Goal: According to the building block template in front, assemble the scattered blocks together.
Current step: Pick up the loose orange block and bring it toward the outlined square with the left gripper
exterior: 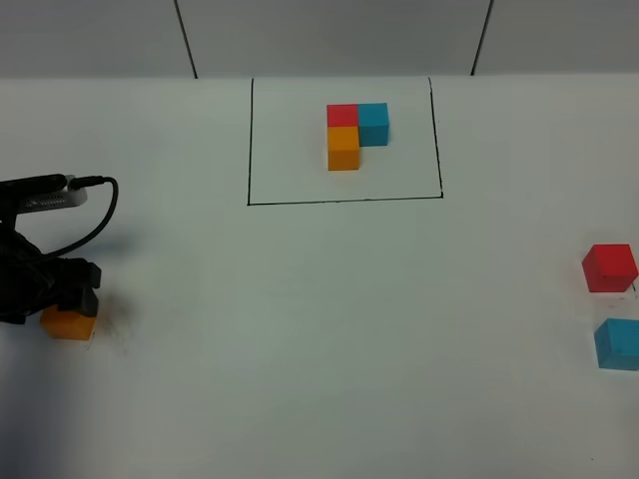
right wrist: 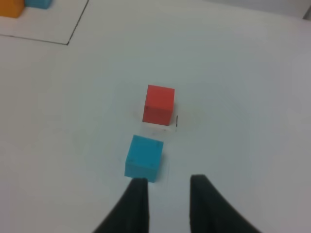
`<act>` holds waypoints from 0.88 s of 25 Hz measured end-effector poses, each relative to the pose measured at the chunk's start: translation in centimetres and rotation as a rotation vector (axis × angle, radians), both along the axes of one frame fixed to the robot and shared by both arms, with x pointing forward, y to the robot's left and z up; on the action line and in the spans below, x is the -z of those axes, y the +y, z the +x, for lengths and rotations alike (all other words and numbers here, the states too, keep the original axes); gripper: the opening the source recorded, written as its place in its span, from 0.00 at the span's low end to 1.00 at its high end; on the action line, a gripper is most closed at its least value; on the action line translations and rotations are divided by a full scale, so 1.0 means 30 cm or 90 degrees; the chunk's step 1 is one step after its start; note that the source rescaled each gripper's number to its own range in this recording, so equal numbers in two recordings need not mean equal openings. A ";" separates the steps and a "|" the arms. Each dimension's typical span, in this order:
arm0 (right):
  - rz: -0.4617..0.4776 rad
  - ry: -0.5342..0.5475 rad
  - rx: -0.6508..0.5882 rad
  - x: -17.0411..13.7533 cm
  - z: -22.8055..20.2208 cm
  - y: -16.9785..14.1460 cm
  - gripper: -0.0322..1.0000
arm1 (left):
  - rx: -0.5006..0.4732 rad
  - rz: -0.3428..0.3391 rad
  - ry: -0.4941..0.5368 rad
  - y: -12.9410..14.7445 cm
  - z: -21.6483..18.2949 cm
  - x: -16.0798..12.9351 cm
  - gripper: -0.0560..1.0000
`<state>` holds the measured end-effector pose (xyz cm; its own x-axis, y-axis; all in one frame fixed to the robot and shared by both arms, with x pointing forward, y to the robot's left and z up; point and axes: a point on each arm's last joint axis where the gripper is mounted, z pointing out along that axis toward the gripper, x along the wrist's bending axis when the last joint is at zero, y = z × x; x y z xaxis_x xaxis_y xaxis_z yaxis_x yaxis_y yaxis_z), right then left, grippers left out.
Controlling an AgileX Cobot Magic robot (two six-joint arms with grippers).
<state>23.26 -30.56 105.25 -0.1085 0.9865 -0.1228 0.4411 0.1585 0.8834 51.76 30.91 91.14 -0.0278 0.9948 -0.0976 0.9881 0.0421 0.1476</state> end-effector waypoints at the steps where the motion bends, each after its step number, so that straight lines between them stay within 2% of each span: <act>1: 0.000 0.000 0.000 0.000 0.000 0.000 0.03 | 0.000 0.001 -0.003 0.000 0.001 0.000 0.70; 10: 0.000 0.000 0.000 0.000 0.000 0.000 0.03 | 0.002 0.004 -0.017 0.002 0.009 0.001 0.70; 19: 0.000 0.000 0.000 0.000 0.000 0.000 0.03 | 0.003 0.002 0.016 0.003 0.022 0.047 0.70; 21: 0.000 0.000 0.000 0.000 0.000 0.000 0.03 | 0.004 0.001 0.022 0.002 0.026 0.049 0.66; 22: 0.000 0.000 0.000 0.000 0.000 0.000 0.03 | 0.004 0.000 0.024 0.002 0.030 0.050 0.61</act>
